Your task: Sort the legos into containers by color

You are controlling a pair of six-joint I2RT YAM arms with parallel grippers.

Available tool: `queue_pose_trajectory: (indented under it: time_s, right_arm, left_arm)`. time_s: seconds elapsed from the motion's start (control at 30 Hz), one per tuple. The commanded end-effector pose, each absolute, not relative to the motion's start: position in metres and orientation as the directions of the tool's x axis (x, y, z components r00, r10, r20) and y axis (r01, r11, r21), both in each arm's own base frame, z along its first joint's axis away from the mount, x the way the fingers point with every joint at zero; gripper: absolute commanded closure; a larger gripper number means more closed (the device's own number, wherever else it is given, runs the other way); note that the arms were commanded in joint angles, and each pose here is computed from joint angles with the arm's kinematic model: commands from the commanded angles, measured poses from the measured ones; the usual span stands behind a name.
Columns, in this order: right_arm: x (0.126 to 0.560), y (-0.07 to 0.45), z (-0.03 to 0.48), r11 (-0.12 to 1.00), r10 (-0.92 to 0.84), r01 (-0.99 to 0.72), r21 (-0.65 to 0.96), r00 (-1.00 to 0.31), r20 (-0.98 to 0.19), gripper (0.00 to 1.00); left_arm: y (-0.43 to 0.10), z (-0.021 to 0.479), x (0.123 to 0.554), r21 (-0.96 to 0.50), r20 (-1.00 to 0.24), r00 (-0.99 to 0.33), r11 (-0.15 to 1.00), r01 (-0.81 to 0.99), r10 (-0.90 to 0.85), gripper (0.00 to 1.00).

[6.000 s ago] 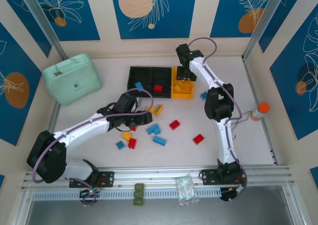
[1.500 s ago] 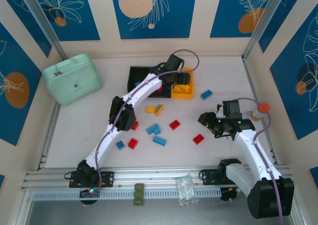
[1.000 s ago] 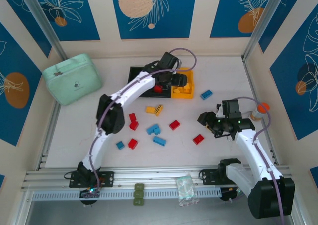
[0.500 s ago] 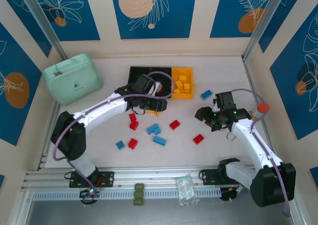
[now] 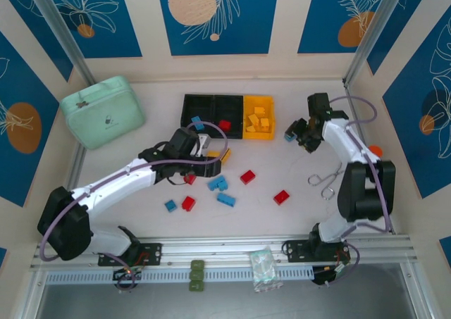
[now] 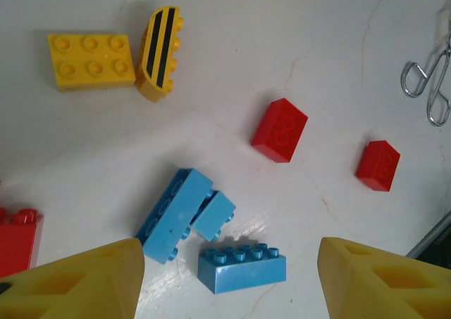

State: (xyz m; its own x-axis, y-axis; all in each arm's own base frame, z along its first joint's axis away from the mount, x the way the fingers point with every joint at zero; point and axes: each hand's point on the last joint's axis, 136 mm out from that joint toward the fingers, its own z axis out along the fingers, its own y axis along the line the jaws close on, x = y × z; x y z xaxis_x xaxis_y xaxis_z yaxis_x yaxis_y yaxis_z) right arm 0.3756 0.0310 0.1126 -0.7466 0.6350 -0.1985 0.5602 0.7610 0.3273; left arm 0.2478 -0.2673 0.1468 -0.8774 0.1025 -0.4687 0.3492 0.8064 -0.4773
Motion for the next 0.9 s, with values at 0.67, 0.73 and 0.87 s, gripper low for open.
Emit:
queue_pose_trajectory:
  time_s: [0.67, 0.73, 0.87]
  right_arm:
    - [0.448, 0.028, 0.03, 0.731, 0.663, 0.641, 0.234, -0.748, -0.022, 0.52]
    - [0.448, 0.028, 0.035, 0.737, 0.657, 0.633, 0.238, -0.753, -0.032, 0.58]
    - [0.444, 0.03, 0.052, 0.756, 0.637, 0.604, 0.252, -0.768, -0.069, 0.64]
  left_arm:
    - [-0.264, 0.13, 0.24, -0.508, -0.422, -0.906, 0.816, 0.277, 0.045, 0.35]
    - [-0.264, 0.13, 0.241, -0.506, -0.421, -0.906, 0.817, 0.274, 0.043, 0.35]
    - [-0.263, 0.129, 0.241, -0.505, -0.42, -0.907, 0.821, 0.269, 0.038, 0.35]
